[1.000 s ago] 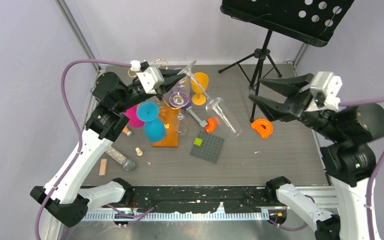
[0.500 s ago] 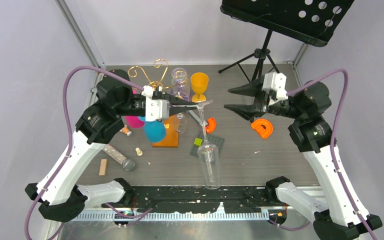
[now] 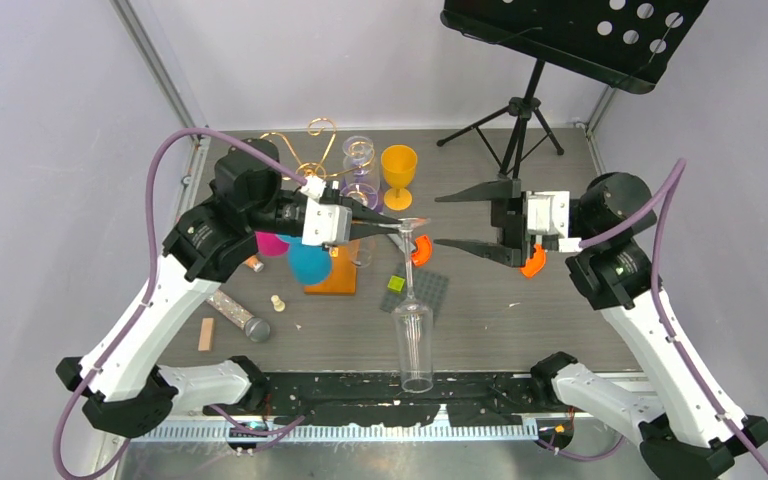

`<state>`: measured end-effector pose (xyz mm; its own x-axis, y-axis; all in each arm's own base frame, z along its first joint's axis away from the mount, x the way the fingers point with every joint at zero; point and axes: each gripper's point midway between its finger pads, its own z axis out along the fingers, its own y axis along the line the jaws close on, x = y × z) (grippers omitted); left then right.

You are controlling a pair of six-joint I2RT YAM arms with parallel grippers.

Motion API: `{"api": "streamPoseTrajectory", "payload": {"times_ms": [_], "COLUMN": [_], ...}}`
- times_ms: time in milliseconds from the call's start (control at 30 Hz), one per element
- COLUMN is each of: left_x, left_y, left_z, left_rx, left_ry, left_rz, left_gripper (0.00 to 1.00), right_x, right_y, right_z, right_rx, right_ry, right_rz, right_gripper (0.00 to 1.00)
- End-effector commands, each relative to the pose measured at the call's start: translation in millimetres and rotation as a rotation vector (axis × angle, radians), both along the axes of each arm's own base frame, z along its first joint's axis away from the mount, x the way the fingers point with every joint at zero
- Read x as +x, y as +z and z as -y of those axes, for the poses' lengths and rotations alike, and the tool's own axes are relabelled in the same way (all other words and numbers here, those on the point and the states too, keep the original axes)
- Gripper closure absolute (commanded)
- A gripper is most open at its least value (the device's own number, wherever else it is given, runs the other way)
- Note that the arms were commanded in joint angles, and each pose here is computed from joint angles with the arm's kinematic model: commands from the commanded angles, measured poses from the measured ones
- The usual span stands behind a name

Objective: Place the wine glass upside down on the wine glass rack

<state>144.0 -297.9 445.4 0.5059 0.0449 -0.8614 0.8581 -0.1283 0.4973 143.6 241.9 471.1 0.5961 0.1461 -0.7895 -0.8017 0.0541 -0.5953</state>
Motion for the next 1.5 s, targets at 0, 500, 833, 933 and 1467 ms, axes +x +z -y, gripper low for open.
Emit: {"api": "streamPoseTrajectory", "payload": {"times_ms": [0,500,833,933,1467], "left_x": [-12.9,-22.3,-10.9,6.4,28.0], "left_y": [28.4,22.7,24.7,34.1,66.7], "left_z": [0.9,2.4,9.1,8.0,-17.9], "left_rx": [-0.069,-0.042,-0.063,-0.11,-0.372], "left_ry": [-0.054,-0.104,-0.064,0.057,0.349], "left_rz": [0.057,0.053,0.03,0.002,-0.334], "left_gripper": [1.0,1.0,0.97,0.63,0.12], "right_x": [-2.6,6.2,-2.2,8.4,54.6], "right_y": [3.1,-14.4,-17.5,-6.4,30.2], "right_z": [-10.3,-22.2,-18.9,-13.0,21.1], "right_rx": [-0.02,-0.097,-0.076,-0.025,0.091], "right_ry": [0.019,0.034,0.05,-0.053,-0.454], "right_rz": [0.059,-0.009,0.066,0.115,0.437], "right_gripper": [0.41,0.62,0.95,0.95,0.95]}}
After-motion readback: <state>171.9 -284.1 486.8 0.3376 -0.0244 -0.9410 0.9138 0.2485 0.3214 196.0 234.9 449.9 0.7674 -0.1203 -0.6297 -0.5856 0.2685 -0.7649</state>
